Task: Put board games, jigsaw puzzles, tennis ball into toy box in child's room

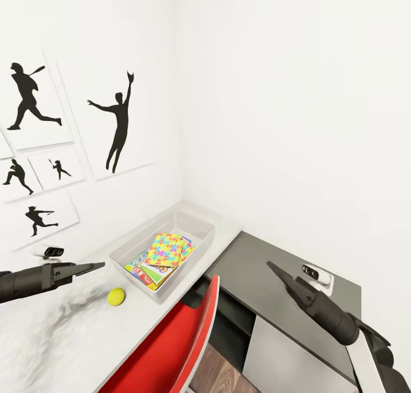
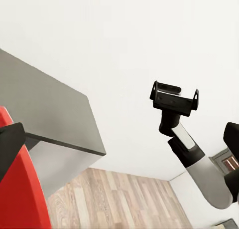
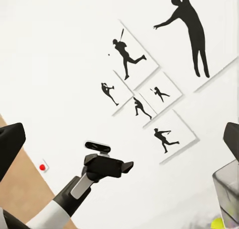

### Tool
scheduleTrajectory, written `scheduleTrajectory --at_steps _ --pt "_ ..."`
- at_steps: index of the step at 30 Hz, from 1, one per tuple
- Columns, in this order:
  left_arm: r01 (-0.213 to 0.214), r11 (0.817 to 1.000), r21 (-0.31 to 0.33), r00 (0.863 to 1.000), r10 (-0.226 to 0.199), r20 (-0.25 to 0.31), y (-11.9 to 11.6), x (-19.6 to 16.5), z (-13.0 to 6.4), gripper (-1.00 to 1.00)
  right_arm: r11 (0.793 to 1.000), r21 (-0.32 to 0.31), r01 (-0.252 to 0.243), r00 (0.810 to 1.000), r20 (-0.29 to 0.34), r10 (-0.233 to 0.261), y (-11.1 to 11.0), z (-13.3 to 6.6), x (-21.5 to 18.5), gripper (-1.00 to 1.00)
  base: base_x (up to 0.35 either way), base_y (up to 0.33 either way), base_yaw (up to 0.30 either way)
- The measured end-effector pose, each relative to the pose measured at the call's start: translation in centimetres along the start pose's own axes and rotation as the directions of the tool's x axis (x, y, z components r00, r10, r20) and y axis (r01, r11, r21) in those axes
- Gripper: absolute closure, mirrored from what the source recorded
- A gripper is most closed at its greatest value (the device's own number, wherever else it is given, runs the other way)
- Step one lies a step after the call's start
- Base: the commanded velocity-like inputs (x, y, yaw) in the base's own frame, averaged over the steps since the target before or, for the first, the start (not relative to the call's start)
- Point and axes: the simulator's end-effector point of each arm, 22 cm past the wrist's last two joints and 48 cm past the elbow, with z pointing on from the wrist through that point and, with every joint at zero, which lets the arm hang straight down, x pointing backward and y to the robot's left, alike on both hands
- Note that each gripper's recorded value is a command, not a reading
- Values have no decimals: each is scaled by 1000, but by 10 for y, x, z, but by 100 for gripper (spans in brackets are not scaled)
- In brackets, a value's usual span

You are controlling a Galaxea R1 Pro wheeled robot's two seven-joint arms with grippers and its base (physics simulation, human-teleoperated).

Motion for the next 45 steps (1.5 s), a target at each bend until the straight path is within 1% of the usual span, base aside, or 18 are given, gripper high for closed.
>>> scheduleTrajectory --at_steps 13,17,19,20,21,23,24,25,26,27,29,30,33,34,35,37,40,45 --pt "0 1000 -30 1000 -1 -18 7 4 0 -100 1000 6 19 1000 8 -20 0 -2 -3 -100 0 0 0" --pt "-10 987 -160 998 -1 -68 35 15 -4 -100 1000 4 24 1000 7 -24 1 -2 -4 -100 0 0 -38" --pt "-30 970 -240 995 6 -103 53 21 -8 -100 1000 -2 25 1000 7 -25 3 -2 -5 -100 0 0 -141" --pt "-60 952 -301 991 20 -132 67 26 -12 -100 1000 -11 26 1000 7 -26 5 -2 -5 -100 0 0 -196" --pt "-103 924 -367 985 43 -168 84 31 -18 -100 999 -23 28 1000 7 -27 8 -2 -5 -100 0 0 -207" --pt "-149 890 -431 977 65 -204 100 34 -24 -100 999 -37 29 1000 7 -29 11 -2 -5 -100 0 0 -223" --pt "-188 856 -482 970 83 -230 114 36 -28 -100 998 -50 30 1000 7 -30 14 -2 -5 -100 0 0 -234" --pt "-204 839 -505 966 90 -241 121 37 -29 -100 998 -56 31 1000 7 -31 16 -2 -5 -100 0 0 -241" --pt "-227 811 -540 962 98 -256 132 39 -30 -100 997 -65 32 999 7 -32 18 -2 -5 -100 0 0 -244" --pt "-235 799 -554 960 101 -261 136 40 -30 -100 997 -68 33 999 7 -32 19 -2 -6 -100 0 0 -244" --pt "-267 751 -603 953 115 -279 155 44 -33 -100 997 -76 34 999 7 -33 21 -2 -6 -100 0 0 -175" --pt "-280 738 -614 951 124 -285 160 44 -34 -100 996 -78 35 999 8 -34 21 -2 -6 -100 0 0 -100" --pt "-346 668 -659 935 185 -304 186 46 -34 -100 996 -78 47 999 16 -46 22 -8 -12 -100 0 0 -44" --pt "-354 648 -675 933 194 -303 194 48 -32 -100 996 -78 53 998 19 -52 23 -10 -14 -100 0 0 -21" --pt "-355 638 -683 933 196 -303 199 50 -30 -100 995 -78 56 998 20 -55 23 -12 -16 -100 0 0 -13" --pt "-366 599 -713 929 197 -313 214 57 -30 -100 995 -82 64 998 22 -62 25 -16 -19 -100 0 0 -8" --pt "-393 573 -719 918 205 -339 225 65 -26 -100 994 -86 68 998 20 -67 27 -19 -21 -100 0 0 -3" --pt "-405 559 -724 913 207 -351 231 68 -29 -100 994 -86 69 998 20 -67 27 -20 -22 -100 0 0 -1"
